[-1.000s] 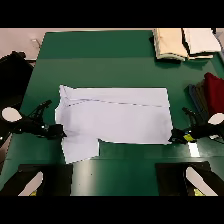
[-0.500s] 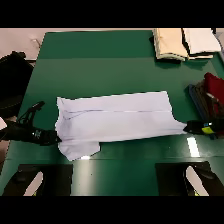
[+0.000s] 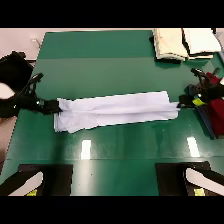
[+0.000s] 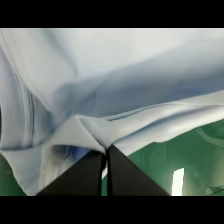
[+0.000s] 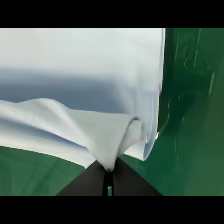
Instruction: Fold the shirts.
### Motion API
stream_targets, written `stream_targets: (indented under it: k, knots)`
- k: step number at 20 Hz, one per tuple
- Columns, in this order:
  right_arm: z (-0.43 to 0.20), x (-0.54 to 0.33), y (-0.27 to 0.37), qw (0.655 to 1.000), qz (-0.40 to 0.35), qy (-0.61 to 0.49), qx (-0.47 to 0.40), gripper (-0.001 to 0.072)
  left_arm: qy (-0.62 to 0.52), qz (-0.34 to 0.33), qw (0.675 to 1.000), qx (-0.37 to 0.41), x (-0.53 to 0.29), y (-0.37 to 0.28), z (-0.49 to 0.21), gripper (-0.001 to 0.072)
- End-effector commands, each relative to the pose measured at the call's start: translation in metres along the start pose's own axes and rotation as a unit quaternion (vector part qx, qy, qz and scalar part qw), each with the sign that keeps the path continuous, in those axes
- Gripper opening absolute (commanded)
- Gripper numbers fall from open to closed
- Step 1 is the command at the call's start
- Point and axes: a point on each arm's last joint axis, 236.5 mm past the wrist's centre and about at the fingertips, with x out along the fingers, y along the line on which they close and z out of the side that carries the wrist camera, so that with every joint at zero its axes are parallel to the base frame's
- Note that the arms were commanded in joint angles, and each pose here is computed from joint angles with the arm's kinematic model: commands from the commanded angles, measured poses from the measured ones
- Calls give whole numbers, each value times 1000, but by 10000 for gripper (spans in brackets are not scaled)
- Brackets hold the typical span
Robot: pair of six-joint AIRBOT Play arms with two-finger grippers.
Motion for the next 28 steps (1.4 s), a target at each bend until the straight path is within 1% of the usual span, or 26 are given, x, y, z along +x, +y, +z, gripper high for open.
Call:
stream_targets:
  k: [1,3,4,5,6,7,8,9,10,11,12,15,17,21,24,25,26,27,28]
  knots:
    - [46,20,5,1000,6,-1,2,17,-18,11,1000,2,30,20,51,25]
    - [67,25,13,999,32,-8,10,20,-19,14,1000,-5,42,26,61,28]
    - [80,24,15,999,46,-19,14,83,-26,16,1000,-6,44,28,66,119]
    - [90,22,18,998,61,-30,16,280,-40,16,999,-15,43,28,73,460]
    - [99,20,19,996,73,-39,20,422,-47,15,998,-24,40,27,78,583]
    - [104,15,17,995,85,-44,21,457,-50,15,998,-19,37,25,81,584]
    - [103,13,13,995,90,-45,17,457,-46,12,999,-16,33,22,82,583]
    - [100,11,6,995,91,-40,17,457,-41,8,999,-12,28,18,82,527]
    - [94,8,-3,995,92,-33,18,459,-35,4,999,-8,24,14,82,306]
    - [89,7,-14,995,93,-27,25,466,-31,-1,999,-7,22,10,81,120]
    - [84,6,-24,994,100,-24,42,533,-28,-7,1000,-8,21,7,80,24]
    - [60,20,-53,987,130,-9,96,537,-27,-35,999,-14,22,-10,80,25]
    - [43,39,-59,978,168,8,127,535,-23,-45,999,4,28,-29,78,25]
    - [31,79,-36,955,248,42,157,524,-48,-62,997,25,45,-82,83,25]
    - [35,106,-10,953,261,59,141,523,-56,-77,995,39,58,-118,79,25]
    - [39,111,-1,953,267,55,135,492,-49,-81,995,39,67,-127,74,24]
    - [44,113,7,953,269,48,128,407,-44,-84,995,38,76,-136,70,25]
    - [48,112,14,954,273,40,118,279,-43,-88,995,34,86,-144,69,25]
    - [52,107,19,955,278,29,101,135,-38,-95,994,28,99,-153,65,24]
